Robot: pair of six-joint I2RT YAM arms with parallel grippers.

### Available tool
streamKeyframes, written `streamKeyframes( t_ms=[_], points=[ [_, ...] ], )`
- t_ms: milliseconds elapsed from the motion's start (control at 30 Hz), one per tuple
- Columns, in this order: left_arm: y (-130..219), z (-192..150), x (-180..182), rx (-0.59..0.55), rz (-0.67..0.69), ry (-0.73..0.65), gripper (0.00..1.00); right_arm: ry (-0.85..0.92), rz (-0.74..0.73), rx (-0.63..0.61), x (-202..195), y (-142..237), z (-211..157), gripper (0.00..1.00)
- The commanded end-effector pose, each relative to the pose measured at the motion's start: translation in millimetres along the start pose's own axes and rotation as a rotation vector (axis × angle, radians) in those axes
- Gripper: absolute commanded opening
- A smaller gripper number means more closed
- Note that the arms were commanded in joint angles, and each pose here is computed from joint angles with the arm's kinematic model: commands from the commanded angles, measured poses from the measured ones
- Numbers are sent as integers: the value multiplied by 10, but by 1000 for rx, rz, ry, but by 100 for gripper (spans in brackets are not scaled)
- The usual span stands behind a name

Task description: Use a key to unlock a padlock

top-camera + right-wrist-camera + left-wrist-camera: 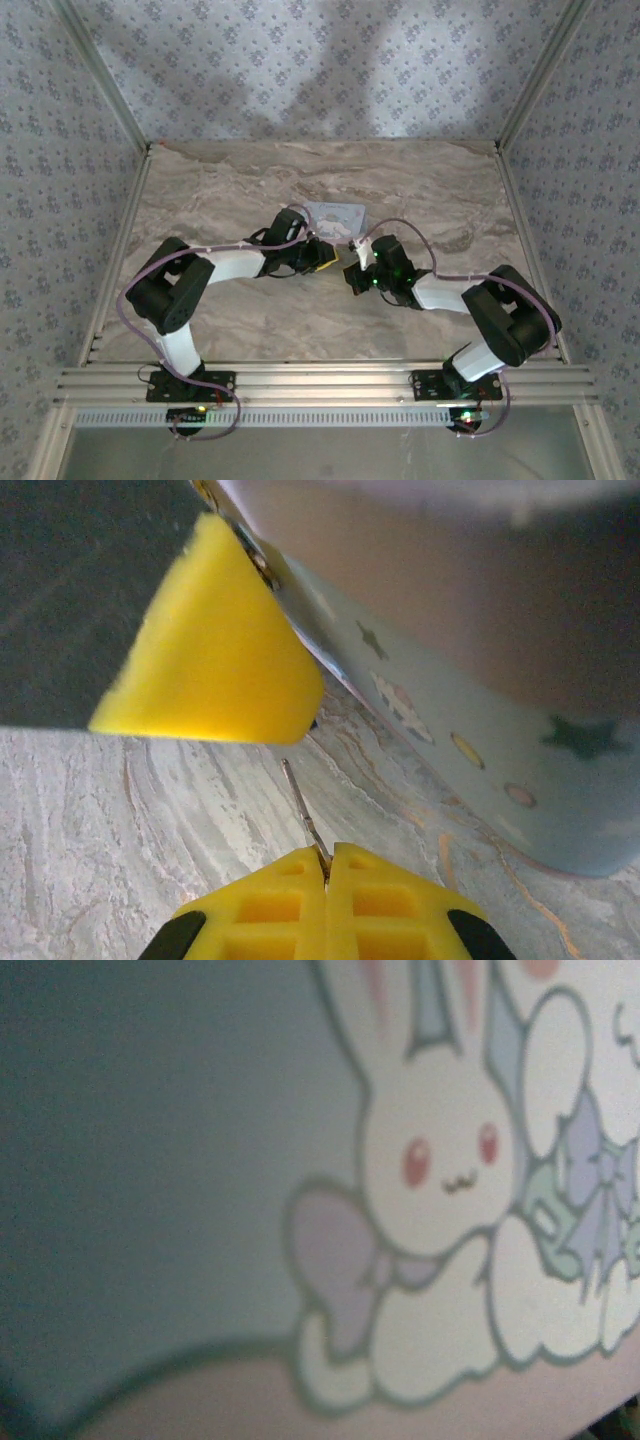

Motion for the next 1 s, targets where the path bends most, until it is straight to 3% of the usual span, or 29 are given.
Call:
streamKeyframes(
  t_ms=[0, 967],
  points=[
    [44, 34, -160, -13, -43, -19, 17, -6, 23, -37, 42, -25, 128, 0],
    [29, 29, -159, -6, -41, -18, 17, -38, 27, -99, 0, 1, 188, 0]
  ],
)
Point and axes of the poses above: each hand's point on the last joint's axis, 136 mm out from that joint toward the fingers, its own y axis back along the fingers, its own x axis along the line the jaws close on, z = x × y, the point moved 7 cm from there along y, back along the fingers, and after that the axes turned 9 degrees about -y, right-handed, at the moved point
